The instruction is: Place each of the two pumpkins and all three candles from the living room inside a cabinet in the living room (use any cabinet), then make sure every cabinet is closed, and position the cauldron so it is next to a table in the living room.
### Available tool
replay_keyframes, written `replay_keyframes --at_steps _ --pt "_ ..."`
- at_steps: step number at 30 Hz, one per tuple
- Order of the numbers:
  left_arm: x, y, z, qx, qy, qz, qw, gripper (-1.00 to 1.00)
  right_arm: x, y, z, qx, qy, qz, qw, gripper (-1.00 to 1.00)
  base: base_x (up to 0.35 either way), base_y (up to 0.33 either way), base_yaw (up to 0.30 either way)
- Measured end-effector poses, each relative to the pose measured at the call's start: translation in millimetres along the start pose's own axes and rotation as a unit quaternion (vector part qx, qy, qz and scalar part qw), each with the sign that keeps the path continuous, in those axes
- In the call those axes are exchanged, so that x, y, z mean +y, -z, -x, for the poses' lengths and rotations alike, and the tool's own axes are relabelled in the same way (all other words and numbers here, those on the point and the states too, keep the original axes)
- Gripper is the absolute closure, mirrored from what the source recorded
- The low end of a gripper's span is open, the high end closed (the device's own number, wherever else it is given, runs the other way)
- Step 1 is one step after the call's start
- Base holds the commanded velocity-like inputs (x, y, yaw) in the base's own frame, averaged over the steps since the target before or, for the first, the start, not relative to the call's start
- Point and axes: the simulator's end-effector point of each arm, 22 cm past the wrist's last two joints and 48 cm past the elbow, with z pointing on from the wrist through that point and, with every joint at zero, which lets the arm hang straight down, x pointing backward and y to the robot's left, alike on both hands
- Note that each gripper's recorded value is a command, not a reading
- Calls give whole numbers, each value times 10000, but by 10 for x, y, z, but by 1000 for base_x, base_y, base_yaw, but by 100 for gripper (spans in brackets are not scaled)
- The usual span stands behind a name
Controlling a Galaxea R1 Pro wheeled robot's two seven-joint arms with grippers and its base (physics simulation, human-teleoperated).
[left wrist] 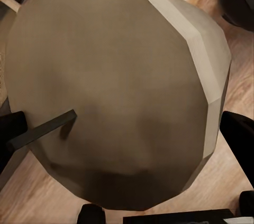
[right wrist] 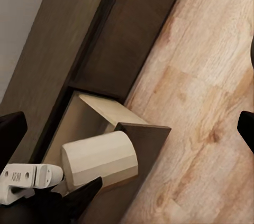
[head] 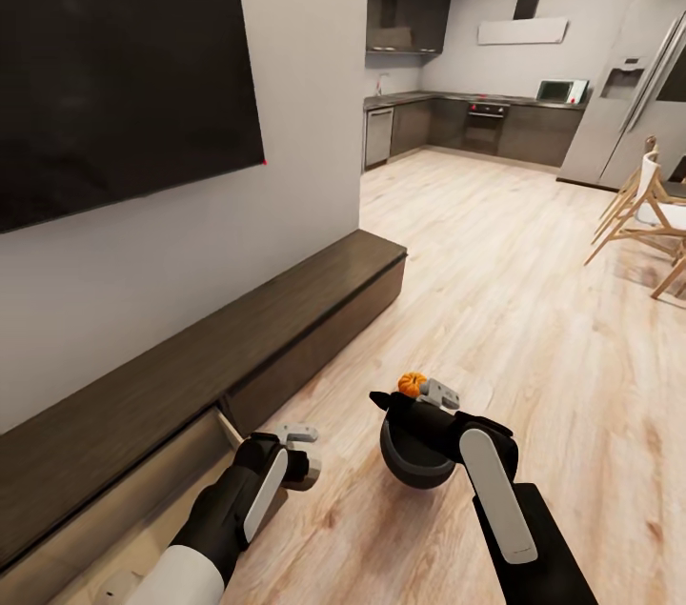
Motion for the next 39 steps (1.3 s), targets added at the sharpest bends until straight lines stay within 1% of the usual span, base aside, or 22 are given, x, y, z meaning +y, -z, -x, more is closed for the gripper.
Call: replay_keyframes --at_steps 7,9,11,12,13,15,16,17,18,19,20,22,33,39 --pt "-14 109 35 18 16 -43 10000 100 66 72 54 2 -2 -1 10000 -100 0 0 0" --pt "-9 173 113 -62 57 -66 9999 100 85 95 72 -1 0 0 10000 -100 0 0 0" --pt "-11 279 256 -223 144 -123 9996 100 104 116 87 0 -1 0 10000 -100 0 0 0" --pt "-73 380 383 -349 434 -379 9977 100 114 126 95 0 -1 1 10000 -100 0 0 0" --pt "-109 464 467 -394 890 -761 9923 100 122 136 100 2 -3 1 10000 -100 0 0 0" --pt "-46 489 469 -376 911 -721 9925 100 140 156 114 5 -5 3 10000 -100 0 0 0" --pt "109 494 473 -354 1130 -726 9903 100 150 166 121 4 -5 2 10000 -100 0 0 0" --pt "258 489 454 -329 1089 -525 9921 100 159 175 128 6 -5 4 10000 -100 0 0 0" --pt "265 505 466 -329 1256 -620 9896 100 168 187 135 5 -6 4 10000 -100 0 0 0" --pt "325 515 471 -325 1401 -628 9876 100 178 197 143 4 -6 4 10000 -100 0 0 0" --pt "396 521 460 -304 1434 -556 9876 100 186 207 150 4 -5 3 10000 -100 0 0 0" --pt "411 548 464 -289 1515 -588 9863 100 204 228 163 5 -7 4 10000 -100 0 0 0" --pt "466 697 505 -290 1524 -498 9866 100 296 338 235 7 -7 2 10000 -100 0 0 0" --pt "517 774 523 -289 1601 -468 9856 100 348 398 270 8 -5 5 10000 -100 0 0 0"
